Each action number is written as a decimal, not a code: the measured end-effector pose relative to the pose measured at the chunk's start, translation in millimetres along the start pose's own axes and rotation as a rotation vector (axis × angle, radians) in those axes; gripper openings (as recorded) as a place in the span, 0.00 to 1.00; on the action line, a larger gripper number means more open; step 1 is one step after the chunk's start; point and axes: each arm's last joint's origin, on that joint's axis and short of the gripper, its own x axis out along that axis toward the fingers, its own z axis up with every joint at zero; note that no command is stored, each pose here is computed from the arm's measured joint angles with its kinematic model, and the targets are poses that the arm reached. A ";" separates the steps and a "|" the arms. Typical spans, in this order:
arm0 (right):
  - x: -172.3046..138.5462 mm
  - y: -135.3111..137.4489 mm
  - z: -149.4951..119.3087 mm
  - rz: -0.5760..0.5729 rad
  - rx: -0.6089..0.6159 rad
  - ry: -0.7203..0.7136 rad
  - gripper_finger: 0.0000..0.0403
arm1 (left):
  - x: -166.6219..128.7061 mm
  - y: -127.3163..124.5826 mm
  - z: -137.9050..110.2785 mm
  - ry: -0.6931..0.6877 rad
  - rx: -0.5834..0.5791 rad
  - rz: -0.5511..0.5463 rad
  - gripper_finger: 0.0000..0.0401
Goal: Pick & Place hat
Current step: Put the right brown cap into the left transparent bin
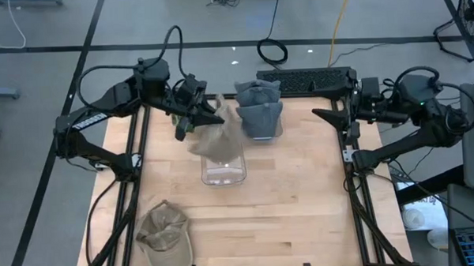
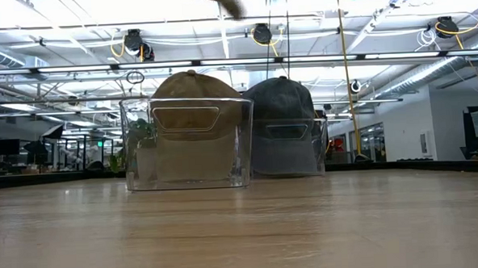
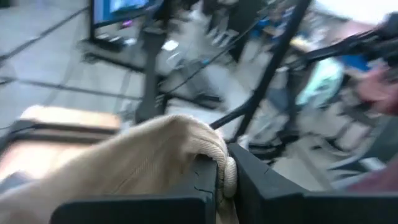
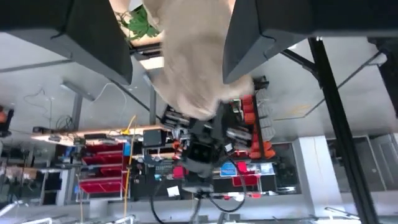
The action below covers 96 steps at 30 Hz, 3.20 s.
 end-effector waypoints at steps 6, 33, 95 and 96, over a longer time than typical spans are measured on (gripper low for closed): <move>0.1 0.0 -0.5 0.000 -0.056 0.005 0.58 | -5.2 -3.1 -12.2 0.201 0.076 0.200 0.05; 1.1 0.2 -0.6 -0.003 -0.150 0.005 0.59 | 18.2 -34.2 -26.1 0.524 0.453 0.620 0.05; 15.2 3.1 -5.5 -0.021 -0.176 0.033 0.59 | 70.9 36.6 -130.0 0.817 0.262 0.659 0.21; 15.2 3.1 -5.5 -0.021 -0.176 0.033 0.59 | 70.8 37.3 -129.8 0.810 0.237 0.639 0.25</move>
